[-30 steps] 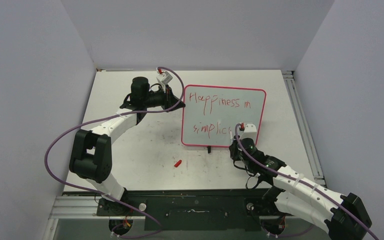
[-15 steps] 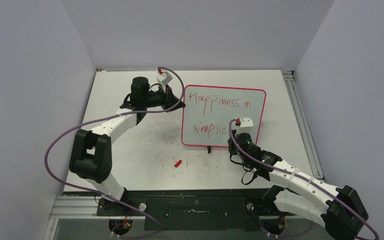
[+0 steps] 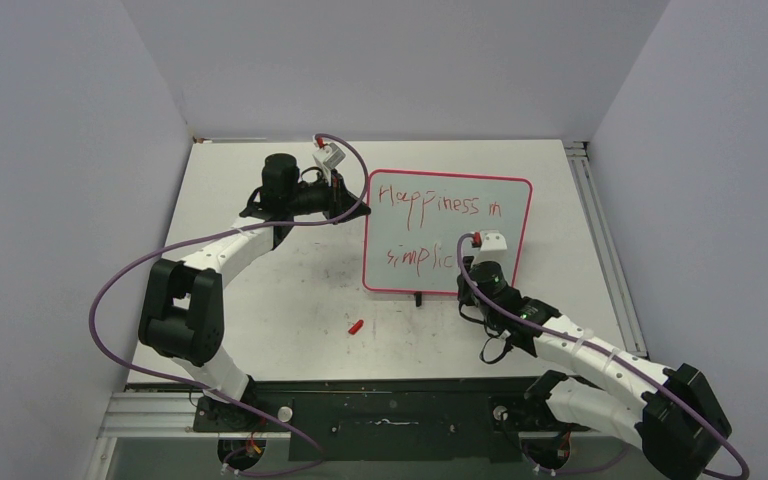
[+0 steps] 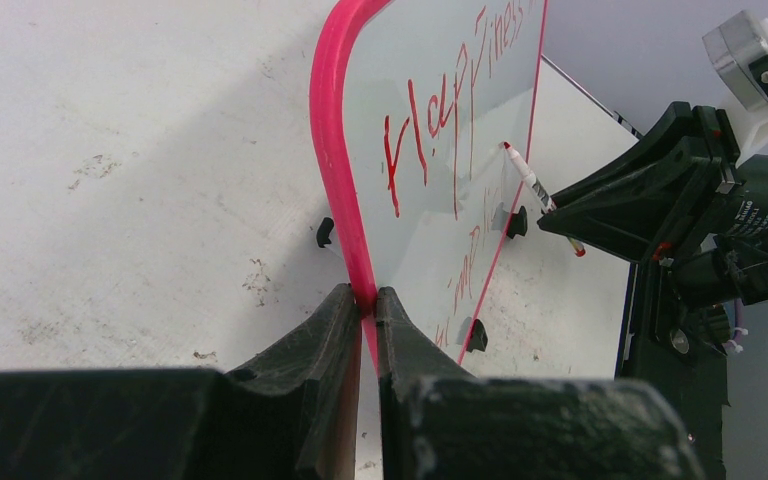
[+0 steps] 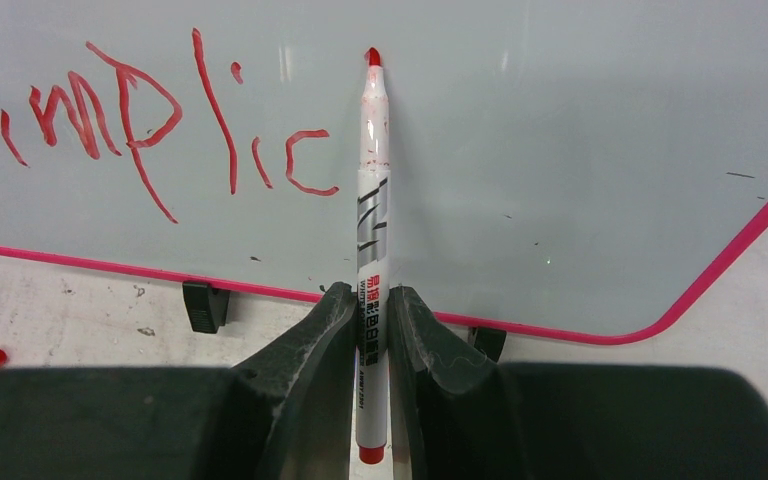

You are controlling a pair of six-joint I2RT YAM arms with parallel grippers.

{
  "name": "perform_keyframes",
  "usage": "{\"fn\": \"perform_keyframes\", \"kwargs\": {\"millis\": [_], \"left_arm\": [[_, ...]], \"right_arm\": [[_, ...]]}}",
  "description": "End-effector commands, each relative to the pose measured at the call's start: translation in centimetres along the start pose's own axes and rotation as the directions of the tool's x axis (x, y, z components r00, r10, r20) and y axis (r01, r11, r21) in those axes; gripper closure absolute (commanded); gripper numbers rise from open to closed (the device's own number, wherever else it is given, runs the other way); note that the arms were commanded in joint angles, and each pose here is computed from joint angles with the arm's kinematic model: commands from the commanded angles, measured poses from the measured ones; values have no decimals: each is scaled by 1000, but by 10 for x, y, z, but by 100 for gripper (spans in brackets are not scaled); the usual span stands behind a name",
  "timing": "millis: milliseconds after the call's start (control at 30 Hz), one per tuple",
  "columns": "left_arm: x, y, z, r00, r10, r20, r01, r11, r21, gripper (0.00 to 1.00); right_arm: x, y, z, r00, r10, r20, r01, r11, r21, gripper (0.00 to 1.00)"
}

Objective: Write a sentence on the whiteboard

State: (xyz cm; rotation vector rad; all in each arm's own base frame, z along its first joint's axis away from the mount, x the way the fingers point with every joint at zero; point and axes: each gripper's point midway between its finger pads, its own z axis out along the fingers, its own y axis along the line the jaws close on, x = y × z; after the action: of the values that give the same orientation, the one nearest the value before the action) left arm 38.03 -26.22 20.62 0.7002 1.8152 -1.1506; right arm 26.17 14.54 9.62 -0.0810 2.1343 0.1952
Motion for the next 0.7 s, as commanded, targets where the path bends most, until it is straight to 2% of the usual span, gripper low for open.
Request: {"fn": "perform_keyframes", "kwargs": {"millis": [0, 333, 667], "left_arm": [[-36, -18, -10, 991, 105, 78, -107, 994, 33, 100], [-38, -20, -11, 990, 110, 83, -114, 993, 34, 100], [-38, -21, -12, 990, 111, 85, -114, 993, 32, 100]], "right_arm": [[-19, 7, 3, 998, 36, 54, -34, 999, -32, 95], [-36, 1, -18, 992, 50, 112, -45, 998, -46, 95], [2, -7, -12, 998, 63, 4, -62, 998, -15, 95]]}}
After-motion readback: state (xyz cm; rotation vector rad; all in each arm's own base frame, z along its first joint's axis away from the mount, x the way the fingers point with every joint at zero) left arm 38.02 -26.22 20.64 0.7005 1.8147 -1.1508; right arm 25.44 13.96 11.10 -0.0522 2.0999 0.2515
